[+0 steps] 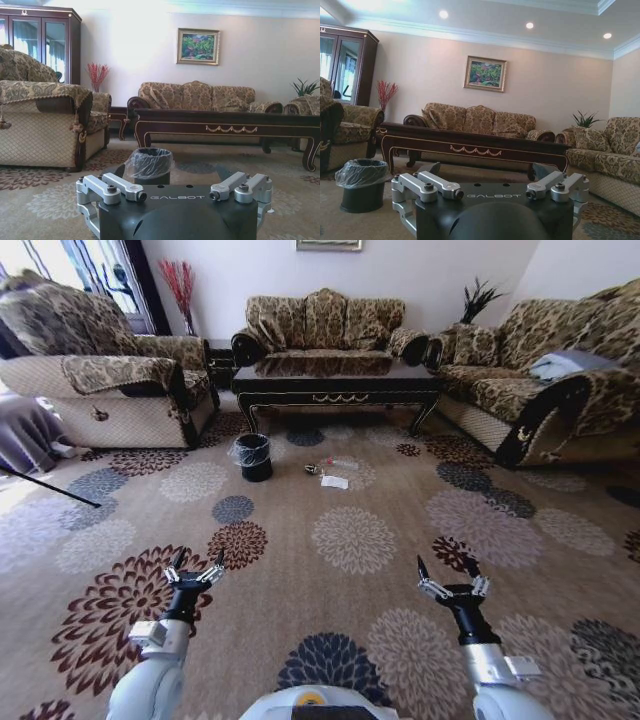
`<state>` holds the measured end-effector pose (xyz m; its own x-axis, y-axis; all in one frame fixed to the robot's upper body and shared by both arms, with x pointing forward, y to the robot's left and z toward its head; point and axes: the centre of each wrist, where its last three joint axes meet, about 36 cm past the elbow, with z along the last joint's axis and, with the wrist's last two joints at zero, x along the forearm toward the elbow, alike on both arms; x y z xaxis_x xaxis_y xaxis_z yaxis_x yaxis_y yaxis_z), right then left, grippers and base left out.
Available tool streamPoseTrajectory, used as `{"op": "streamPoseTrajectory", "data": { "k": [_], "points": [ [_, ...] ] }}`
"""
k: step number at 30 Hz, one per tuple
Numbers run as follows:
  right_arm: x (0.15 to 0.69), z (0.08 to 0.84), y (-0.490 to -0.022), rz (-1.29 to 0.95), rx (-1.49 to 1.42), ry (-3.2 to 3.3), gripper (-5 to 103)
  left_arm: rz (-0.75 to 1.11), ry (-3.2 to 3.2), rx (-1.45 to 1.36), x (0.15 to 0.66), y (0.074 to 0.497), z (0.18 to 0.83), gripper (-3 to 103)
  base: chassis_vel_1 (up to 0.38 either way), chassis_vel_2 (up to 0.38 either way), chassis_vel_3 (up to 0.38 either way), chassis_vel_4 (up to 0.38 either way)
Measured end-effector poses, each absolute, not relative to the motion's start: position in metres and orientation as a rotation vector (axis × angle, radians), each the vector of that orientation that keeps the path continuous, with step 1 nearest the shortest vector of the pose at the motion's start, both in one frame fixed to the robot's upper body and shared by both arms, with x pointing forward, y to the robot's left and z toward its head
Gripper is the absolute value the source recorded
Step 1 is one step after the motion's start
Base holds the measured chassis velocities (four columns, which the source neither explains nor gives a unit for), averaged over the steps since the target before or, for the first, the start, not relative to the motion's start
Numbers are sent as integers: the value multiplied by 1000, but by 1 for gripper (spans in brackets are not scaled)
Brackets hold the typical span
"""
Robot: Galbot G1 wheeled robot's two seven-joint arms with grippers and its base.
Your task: Move to the front of the table and pick up the trash from the floor, then place it into the trash bin.
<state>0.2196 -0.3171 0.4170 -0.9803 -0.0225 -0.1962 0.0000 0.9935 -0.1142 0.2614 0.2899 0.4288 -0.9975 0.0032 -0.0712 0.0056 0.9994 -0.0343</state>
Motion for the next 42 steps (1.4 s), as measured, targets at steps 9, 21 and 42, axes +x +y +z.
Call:
{"op": "streamPoseTrajectory", "data": {
  "k": [9,21,42],
  "points": [
    [220,415,-318,-170,-11,2941,100,-56,3064,-1,263,290,429,100,-126,121,134,-121],
    [221,415,-316,-168,-13,2935,100,-56,3047,-6,259,289,436,100,-304,301,299,-319],
    [222,410,-318,-171,0,2946,100,-48,3043,-4,264,292,432,100,-350,355,353,-350]
  ]
}}
